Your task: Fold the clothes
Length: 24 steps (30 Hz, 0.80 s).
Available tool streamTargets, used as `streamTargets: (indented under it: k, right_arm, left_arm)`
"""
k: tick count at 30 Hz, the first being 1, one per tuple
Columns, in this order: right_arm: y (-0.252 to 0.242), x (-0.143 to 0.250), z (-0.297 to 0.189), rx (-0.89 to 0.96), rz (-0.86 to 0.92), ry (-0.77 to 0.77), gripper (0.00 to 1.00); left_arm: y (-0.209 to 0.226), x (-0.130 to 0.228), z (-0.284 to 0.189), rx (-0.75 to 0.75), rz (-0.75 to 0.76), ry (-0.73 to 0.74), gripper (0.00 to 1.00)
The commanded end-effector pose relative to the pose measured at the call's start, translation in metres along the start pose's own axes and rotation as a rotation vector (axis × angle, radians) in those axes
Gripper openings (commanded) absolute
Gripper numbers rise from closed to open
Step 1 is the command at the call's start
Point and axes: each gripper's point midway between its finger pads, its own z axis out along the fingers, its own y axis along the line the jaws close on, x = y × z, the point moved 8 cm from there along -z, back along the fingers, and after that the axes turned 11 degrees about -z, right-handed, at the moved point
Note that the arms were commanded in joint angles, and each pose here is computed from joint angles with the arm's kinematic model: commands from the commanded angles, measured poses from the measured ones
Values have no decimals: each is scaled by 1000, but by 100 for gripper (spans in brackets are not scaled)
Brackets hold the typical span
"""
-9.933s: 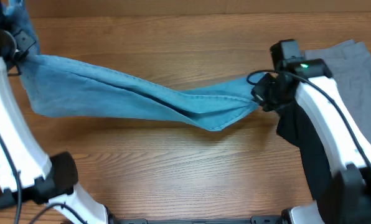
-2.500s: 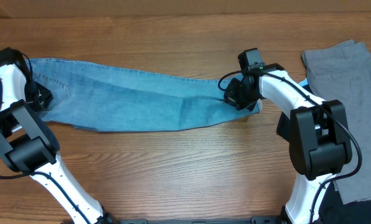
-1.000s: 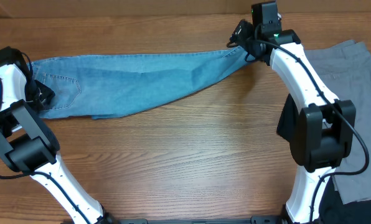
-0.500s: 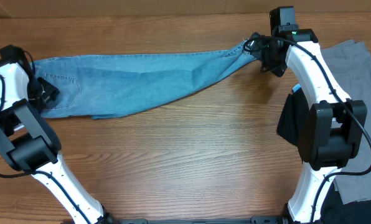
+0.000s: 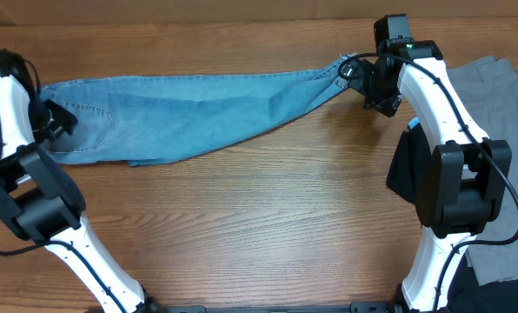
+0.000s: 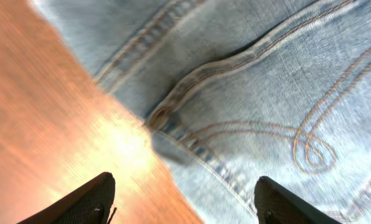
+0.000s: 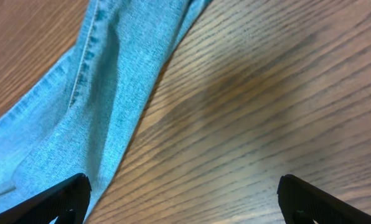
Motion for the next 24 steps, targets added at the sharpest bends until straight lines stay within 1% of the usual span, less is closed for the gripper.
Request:
streamTargets:
  k: [1,3,5,11,17,24]
  right_arm:
    - [5,-2,-8,-14,-13,-13,100]
    - [4,-1,-8,-11,-12,-7,100]
    - [4,-1,-8,-10,-12,-3,100]
    - [4,-1,-8,-11,-12,-4,100]
    - [7,1,-8,-42,-12,15,100]
    - [5,4,-8,-34,-10,32,100]
  left_arm:
    - [19,-13,-29,23,-117,-51,78]
    - [28,-18,-27,40,-136,-33,87]
    - [42,-27,-21,78,-152,8,100]
    - [57,-44,-8,271,-88,68,100]
    - [54,-47,12,298,-90,52,100]
    - [48,-53,28,318,-90,30,100]
